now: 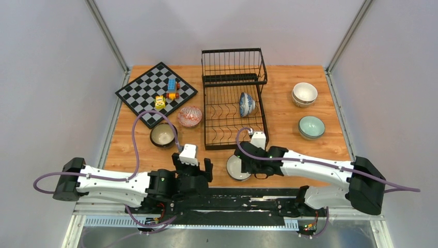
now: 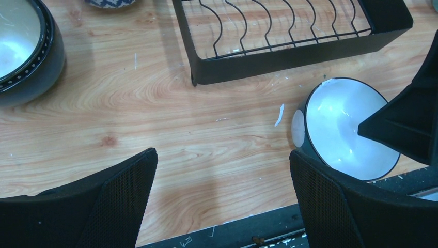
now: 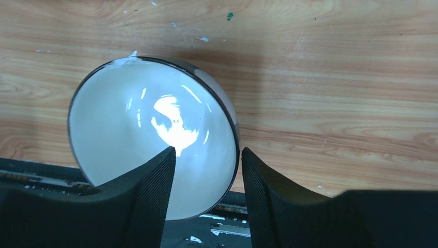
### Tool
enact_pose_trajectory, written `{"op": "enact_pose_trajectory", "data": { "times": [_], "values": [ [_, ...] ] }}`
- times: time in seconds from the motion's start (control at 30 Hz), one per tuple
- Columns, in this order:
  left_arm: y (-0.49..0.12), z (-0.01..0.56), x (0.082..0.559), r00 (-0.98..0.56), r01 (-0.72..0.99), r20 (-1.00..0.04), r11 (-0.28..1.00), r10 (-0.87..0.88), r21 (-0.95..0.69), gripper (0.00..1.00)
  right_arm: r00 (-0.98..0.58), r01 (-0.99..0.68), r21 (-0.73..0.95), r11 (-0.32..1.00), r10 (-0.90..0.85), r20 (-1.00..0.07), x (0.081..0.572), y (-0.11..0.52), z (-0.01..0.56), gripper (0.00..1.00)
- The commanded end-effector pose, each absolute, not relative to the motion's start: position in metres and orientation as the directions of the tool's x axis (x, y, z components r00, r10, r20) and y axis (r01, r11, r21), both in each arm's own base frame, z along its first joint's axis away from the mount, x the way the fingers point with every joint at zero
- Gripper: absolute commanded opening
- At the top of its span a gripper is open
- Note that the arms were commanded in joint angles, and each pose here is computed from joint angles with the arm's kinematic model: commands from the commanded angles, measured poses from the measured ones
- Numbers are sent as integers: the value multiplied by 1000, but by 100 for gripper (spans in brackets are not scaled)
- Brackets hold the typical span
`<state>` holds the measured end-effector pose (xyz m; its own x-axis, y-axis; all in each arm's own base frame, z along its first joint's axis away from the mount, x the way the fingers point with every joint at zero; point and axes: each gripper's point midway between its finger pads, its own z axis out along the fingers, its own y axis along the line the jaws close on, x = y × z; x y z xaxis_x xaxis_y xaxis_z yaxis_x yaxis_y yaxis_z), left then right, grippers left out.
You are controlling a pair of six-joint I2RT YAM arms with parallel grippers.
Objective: Unload the bowls from the dish rack
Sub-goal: Place the bowl at the center of the board.
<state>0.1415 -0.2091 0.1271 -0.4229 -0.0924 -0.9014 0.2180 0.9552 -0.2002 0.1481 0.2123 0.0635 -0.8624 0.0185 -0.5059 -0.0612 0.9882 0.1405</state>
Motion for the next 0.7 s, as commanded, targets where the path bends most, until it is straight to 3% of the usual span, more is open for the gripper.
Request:
{"op": "enact_pose_trajectory", "data": {
  "times": [0.0,0.3,0.67],
  "values": [
    [-220,141,143,-408,226,-905,947,-123,-230,100,-847,-144,163,976,-36,-530,145,213,71,56],
    [-223,143,144,-406,225,-906,948,-117,-224,100,-810,-201,259,945,-11,-587,145,204,77,61],
    [-237,155,153,-415,248,-898,931,-146,-267,100,-821,-296,417,860,-6,-570,140,235,82,55]
  ]
}}
